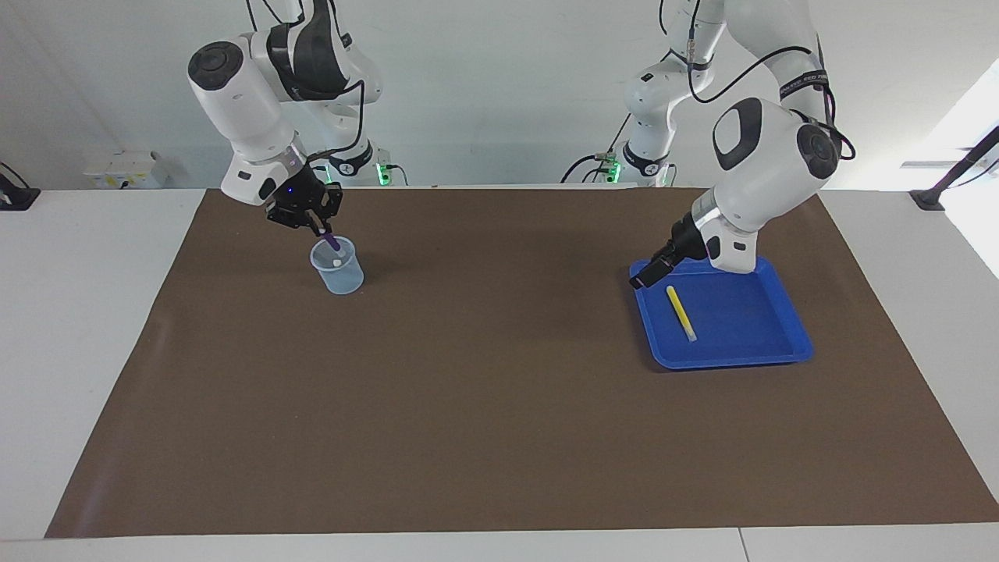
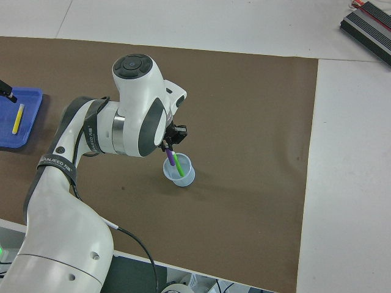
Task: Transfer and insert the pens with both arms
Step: 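Open the right gripper in the cup while the left gripper reaches the yellow pen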
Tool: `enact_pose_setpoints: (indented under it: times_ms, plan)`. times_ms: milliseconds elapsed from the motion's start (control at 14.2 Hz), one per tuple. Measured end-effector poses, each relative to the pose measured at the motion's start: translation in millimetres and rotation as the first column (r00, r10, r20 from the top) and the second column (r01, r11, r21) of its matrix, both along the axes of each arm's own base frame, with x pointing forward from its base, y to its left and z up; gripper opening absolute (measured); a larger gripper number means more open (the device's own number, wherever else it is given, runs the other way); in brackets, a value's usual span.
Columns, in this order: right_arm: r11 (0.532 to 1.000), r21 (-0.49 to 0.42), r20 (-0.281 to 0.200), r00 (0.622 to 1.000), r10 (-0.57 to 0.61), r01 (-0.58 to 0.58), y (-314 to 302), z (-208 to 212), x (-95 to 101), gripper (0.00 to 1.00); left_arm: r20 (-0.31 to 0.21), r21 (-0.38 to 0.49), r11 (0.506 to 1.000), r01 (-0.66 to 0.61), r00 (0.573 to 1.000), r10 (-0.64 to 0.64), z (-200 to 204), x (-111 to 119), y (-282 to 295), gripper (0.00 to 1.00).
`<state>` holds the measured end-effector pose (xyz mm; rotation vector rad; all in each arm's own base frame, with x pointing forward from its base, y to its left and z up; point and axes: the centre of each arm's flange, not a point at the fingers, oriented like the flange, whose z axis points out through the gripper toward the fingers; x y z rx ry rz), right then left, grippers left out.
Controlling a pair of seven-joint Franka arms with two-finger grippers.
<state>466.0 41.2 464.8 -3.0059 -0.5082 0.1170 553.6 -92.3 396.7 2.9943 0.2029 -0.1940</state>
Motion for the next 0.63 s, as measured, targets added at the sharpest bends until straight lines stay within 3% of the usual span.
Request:
enact_pose_setpoints:
  times_ms: [141,282,494,564,635]
  plan:
    - [1.0,-0.001,-0.003,1.0,-0.001,0.001,-0.3,-4.3,-1.2,0.22,0.046,0.017,0.993,0.113,0.992,-0.113,-24.1,-3.7,9.1,1.0]
    - [1.0,0.0,0.002,1.0,-0.001,0.001,-0.1,-2.1,-0.5,0.41,0.073,0.029,0.975,0.218,0.973,-0.22,-48.6,-10.1,11.3,1.0]
    - [1.0,0.007,0.037,0.999,-0.004,0.003,2.2,22.5,8.2,0.69,0.067,0.096,0.936,0.337,0.936,-0.344,-74.9,-14.8,14.2,1.0]
    - [0.999,0.033,0.046,0.999,-0.026,0.025,5.1,35.7,11.9,0.84,0.065,0.099,0.93,0.354,0.93,-0.361,-81.2,-14.0,14.3,1.0]
    - [0.995,0.082,0.05,0.997,-0.058,0.054,9.8,47.7,14.7,0.89,0.067,0.096,0.927,0.362,0.927,-0.368,-85.9,-13.1,14.2,1.0]
